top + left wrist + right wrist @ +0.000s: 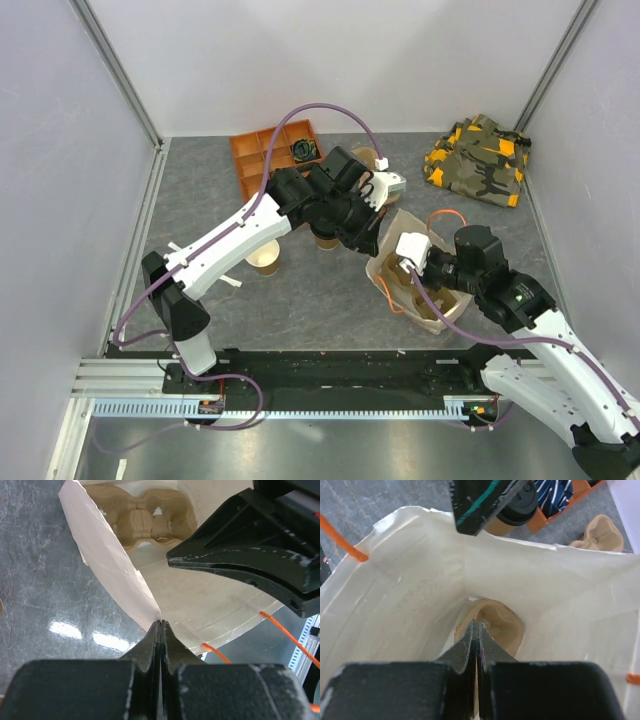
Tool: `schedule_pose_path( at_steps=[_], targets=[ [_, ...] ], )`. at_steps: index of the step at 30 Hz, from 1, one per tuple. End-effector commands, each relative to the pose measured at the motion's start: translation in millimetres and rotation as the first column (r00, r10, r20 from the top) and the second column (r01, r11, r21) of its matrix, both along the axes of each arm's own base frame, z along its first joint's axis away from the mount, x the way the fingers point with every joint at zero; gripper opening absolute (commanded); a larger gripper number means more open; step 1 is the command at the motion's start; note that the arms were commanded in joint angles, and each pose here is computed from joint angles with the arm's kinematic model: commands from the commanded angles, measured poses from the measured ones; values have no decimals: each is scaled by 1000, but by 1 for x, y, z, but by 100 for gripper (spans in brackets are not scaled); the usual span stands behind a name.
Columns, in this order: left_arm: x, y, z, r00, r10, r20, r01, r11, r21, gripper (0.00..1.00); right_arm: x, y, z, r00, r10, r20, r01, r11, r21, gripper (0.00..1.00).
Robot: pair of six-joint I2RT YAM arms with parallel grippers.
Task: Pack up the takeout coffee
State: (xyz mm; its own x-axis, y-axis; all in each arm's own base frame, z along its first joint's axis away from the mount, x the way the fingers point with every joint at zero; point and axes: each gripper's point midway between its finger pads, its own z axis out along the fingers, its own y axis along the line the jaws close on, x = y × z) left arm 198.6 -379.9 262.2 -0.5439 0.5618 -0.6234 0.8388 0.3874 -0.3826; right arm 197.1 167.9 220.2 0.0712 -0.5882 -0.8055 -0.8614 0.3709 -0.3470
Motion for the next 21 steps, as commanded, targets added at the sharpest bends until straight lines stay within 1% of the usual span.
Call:
schedule_pose_path(
  at_steps=[1,5,6,8,9,11,12,13,14,15,17,18,21],
  targets=[
    [5,-4,24,998,9,64,-5,998,-65,2,-4,7,-10,998,61,-25,-62,998,-16,0],
    [2,-5,32,999,28,33,-26,997,-74,2,2,6,-18,996,42,-80,-45,998,-36,0],
    [2,-5,33,999,29,30,-27,997,-76,2,-2,4,-25,992,51,-119,-58,997,-54,0],
    [0,-5,37,999,44,12,-43,996,-81,2,-7,4,-26,987,89,-137,-100,992,-75,0],
    [1,-5,39,999,51,6,-50,995,-82,2,-14,0,-34,978,90,-190,-111,988,-104,0],
    [1,-6,42,998,57,-4,-57,995,-84,2,-16,-4,-25,975,116,-192,-143,980,-137,0],
    [0,-6,43,998,60,-5,-60,995,-83,2,-24,-8,-25,963,128,-238,-169,972,-163,0],
    [0,-6,44,998,60,-6,-60,994,-86,2,-29,-9,-24,955,144,-258,-192,966,-172,0],
    [0,-5,44,998,60,-8,-61,994,-86,2,-34,-10,-23,945,191,-265,-243,954,-177,0],
    [1,-3,42,998,64,-12,-65,995,-81,2,-47,-14,-26,921,211,-326,-283,940,-189,0],
    [3,1,40,997,75,-20,-76,994,-78,2,-59,-19,-31,892,261,-368,-353,912,-210,0],
    [8,4,38,996,86,-26,-88,994,-72,2,-67,-24,-38,866,263,-425,-382,897,-224,0],
    [13,9,36,995,94,-16,-95,993,-71,2,-72,-28,-46,829,252,-500,-412,879,-241,0]
  ],
)
